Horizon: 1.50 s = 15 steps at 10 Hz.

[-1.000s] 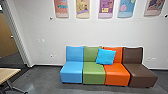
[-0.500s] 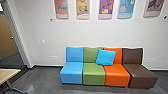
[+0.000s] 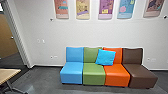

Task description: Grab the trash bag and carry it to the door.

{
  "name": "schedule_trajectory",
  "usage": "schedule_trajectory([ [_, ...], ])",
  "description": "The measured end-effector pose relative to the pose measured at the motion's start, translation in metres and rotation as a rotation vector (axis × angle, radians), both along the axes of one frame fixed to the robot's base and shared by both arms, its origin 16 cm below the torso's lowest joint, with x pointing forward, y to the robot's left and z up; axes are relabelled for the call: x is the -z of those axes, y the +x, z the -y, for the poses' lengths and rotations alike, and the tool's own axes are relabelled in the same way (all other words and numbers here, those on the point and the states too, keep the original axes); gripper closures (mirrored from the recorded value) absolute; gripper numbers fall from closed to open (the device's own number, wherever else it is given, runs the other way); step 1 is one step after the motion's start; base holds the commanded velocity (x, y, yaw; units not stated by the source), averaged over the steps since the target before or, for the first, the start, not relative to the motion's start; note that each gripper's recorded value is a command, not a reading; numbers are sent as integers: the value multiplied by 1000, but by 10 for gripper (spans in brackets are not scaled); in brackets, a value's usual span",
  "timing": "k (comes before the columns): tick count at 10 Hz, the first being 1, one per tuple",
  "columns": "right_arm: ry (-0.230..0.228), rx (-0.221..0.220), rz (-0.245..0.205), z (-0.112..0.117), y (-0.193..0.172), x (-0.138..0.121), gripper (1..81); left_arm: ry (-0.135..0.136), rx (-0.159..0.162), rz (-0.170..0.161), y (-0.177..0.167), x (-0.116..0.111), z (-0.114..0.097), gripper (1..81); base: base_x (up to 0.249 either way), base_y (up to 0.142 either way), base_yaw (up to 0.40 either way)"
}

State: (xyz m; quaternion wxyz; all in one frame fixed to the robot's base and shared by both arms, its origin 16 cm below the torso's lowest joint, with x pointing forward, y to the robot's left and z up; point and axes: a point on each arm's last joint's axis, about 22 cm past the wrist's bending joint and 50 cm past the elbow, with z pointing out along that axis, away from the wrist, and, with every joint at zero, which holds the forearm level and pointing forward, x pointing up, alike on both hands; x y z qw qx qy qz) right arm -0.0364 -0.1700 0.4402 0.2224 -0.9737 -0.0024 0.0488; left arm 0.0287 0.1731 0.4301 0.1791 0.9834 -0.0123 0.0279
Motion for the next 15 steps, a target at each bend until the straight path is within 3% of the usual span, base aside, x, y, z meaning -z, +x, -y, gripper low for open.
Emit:
schedule_trajectory([
  [8, -3, 0, 4, 2, 3, 0, 10, 2, 3, -8, -3, 0, 0, 811, 0, 0, -116],
  [10, 4, -1, -3, -5, -3, 0, 10, 3, 2, 8, 8, -1, -1, 811, 0, 0, -194],
  [12, 1, -1, 2, -6, 0, 1, 10, 1, 4, -5, 0, 0, 0, 811, 0, 0, -207],
  [15, -38, -11, 7, -4, -1, 9, 10, 3, 3, -3, 1, 0, -1, 811, 0, 0, -215],
])
